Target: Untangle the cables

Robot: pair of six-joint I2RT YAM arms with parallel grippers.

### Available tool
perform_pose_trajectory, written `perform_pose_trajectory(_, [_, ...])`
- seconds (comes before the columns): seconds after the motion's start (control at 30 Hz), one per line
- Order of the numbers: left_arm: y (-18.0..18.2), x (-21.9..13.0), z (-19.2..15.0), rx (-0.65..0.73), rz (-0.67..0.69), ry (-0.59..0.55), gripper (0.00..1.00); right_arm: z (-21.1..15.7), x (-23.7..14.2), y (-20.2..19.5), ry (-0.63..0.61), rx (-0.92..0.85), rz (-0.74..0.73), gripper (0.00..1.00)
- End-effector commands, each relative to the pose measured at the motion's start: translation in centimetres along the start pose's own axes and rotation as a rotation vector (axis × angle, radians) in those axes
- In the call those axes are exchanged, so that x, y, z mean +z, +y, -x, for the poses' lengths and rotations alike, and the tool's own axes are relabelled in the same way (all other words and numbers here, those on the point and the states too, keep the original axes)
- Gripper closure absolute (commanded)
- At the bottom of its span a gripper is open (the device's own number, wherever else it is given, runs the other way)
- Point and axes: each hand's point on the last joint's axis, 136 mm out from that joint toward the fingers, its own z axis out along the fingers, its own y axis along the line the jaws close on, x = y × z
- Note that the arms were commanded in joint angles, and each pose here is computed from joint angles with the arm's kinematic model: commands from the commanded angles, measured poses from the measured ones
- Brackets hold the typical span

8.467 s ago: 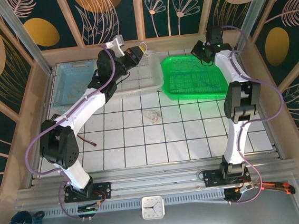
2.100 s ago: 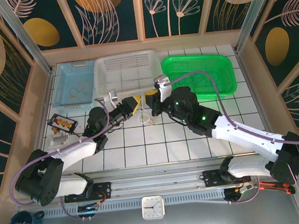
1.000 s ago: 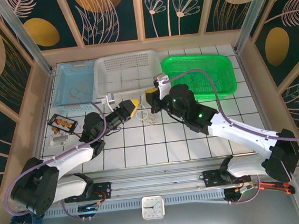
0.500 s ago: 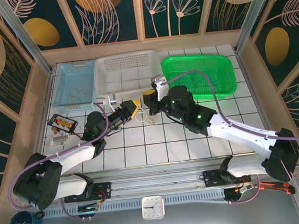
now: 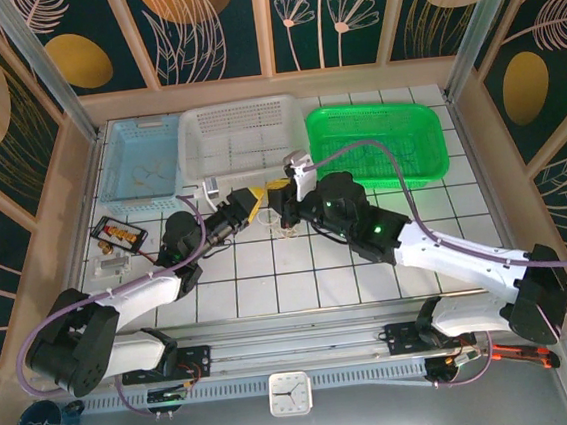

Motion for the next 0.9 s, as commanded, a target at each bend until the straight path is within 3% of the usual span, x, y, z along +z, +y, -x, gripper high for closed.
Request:
perform_pose_trajectory(0.0, [-1.5,-0.1,0.7,-0.007,-0.063,-0.044,0.41,1.8,-0.9,0.8,-0.081,0.022,0.021,1.00])
perform_pose_trajectory(0.37, [-1.6,-0.2,0.7,-0.019,-0.081,-0.049,0.43,0.9,-0.7,1.1,-0.090,0.038,0.036,1.00])
perform_pose_trajectory(0.67, [-1.1,0.0,0.4,-0.013,-0.077,-0.032,0.63,1.4,-0.8,1.0,-0.102,0.036,0.022,1.00])
perform_pose_trajectory(0.87, [-0.9,0.0,0.5,-0.013,-0.071,-0.042,0.84,1.3,-1.1,0.0,-0.102,0.030,-0.030,1.00])
